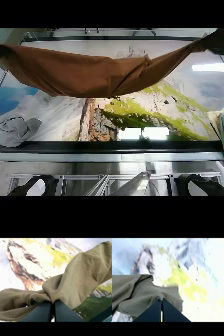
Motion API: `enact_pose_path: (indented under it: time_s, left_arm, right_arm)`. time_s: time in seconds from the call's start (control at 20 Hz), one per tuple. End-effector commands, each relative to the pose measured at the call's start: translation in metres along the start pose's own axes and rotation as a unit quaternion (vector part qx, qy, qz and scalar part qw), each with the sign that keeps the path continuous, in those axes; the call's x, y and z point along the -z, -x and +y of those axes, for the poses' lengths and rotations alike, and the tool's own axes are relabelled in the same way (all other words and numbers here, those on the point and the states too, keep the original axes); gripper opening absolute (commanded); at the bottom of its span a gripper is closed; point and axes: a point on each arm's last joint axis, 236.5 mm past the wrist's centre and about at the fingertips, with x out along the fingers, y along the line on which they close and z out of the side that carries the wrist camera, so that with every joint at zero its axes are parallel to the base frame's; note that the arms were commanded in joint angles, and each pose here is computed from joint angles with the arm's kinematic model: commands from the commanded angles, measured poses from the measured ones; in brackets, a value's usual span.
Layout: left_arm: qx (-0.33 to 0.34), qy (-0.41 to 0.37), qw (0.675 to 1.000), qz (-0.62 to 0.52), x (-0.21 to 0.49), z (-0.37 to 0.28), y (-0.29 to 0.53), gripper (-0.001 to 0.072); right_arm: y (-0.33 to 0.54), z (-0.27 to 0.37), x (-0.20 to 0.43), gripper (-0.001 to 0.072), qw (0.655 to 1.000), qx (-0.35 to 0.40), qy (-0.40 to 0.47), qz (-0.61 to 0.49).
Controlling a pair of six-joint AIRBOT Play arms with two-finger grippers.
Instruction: Fold the shirts.
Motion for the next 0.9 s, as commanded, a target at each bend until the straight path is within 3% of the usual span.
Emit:
enact_pose_path:
  time_s: [0.0,0.2,0.4,0.45,0.5,0.55,0.6,0.85]
  left_arm:
    - [0.003,-0.011,1.0,-0.003,0.001,-0.012,0.008,0.0026]
    - [0.036,0.037,0.997,0.063,0.043,0.008,-0.031,0.0026]
    - [0.077,0.14,0.975,0.156,0.11,0.048,-0.085,0.0024]
    - [0.087,0.161,0.967,0.176,0.126,0.056,-0.097,0.0145]
    - [0.094,0.186,0.959,0.194,0.142,0.064,-0.108,0.0467]
    - [0.097,0.212,0.95,0.207,0.155,0.075,-0.117,0.0719]
    - [0.098,0.231,0.944,0.215,0.163,0.087,-0.123,0.072]
    - [0.083,0.293,0.919,0.248,0.201,0.128,-0.124,0.0718]
  right_arm:
    - [0.046,0.03,-0.017,0.0023,0.998,-0.011,0.033,-0.049]
    - [0.021,0.018,0.015,0.0023,1.0,-0.017,0.01,0.011]
    - [-0.053,-0.026,0.098,0.0024,0.988,-0.016,-0.069,0.134]
    - [-0.071,-0.037,0.122,0.0034,0.983,-0.013,-0.09,0.161]
    - [-0.087,-0.048,0.147,0.0239,0.975,-0.01,-0.108,0.195]
    - [-0.097,-0.055,0.168,0.0551,0.966,-0.011,-0.121,0.23]
    - [-0.102,-0.057,0.183,0.0599,0.957,-0.017,-0.131,0.259]
    - [-0.112,-0.03,0.221,0.0595,0.933,-0.063,-0.155,0.32]
